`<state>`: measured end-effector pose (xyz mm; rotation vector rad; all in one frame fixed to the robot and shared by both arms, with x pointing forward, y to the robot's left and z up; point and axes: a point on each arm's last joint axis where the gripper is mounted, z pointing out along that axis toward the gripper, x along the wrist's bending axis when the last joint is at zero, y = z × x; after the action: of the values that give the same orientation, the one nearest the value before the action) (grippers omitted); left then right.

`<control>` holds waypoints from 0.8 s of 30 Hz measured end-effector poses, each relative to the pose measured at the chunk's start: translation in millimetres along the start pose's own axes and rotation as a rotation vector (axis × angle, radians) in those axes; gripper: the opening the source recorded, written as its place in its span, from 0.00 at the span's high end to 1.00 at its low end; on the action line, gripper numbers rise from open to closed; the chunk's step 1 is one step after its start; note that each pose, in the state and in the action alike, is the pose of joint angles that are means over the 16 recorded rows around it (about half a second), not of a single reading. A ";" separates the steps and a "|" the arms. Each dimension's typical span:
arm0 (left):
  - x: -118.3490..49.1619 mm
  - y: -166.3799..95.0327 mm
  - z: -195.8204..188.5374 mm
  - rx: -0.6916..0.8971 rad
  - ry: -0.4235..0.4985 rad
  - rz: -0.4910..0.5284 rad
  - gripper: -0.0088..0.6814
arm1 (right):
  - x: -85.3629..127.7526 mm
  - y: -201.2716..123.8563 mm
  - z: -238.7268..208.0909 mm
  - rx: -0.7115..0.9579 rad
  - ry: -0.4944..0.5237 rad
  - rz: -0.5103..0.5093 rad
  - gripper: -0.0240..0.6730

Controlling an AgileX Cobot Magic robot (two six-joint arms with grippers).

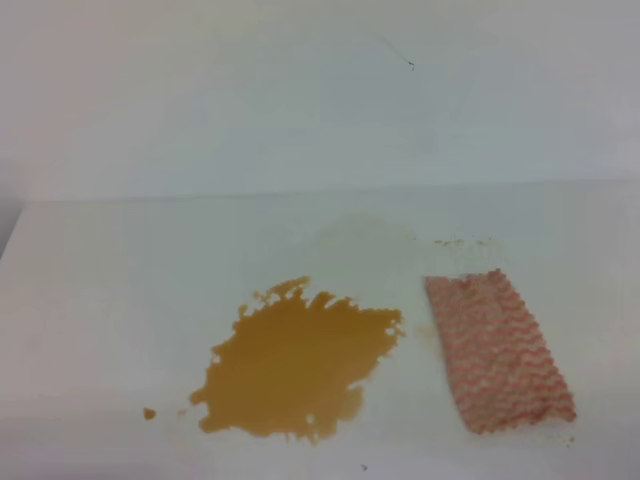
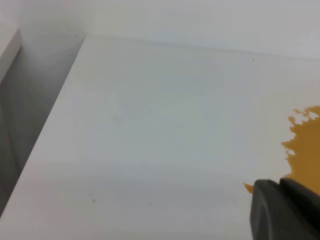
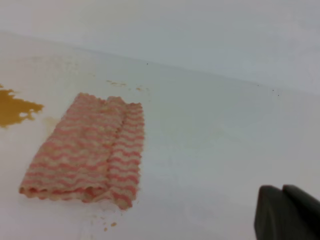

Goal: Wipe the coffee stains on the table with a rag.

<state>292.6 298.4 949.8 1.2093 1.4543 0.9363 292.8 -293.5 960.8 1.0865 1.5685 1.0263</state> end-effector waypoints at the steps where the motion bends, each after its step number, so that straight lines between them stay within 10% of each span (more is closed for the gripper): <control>1: 0.0 0.0 0.0 0.000 0.000 0.000 0.99 | 0.0 0.0 0.0 0.000 0.000 0.000 0.97; 24: 0.0 0.0 0.0 0.000 0.000 0.000 0.99 | 0.0 0.0 0.0 0.000 0.000 0.000 0.97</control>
<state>292.6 298.4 949.8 1.2093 1.4543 0.9363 292.8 -293.5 960.8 1.0865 1.5684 1.0264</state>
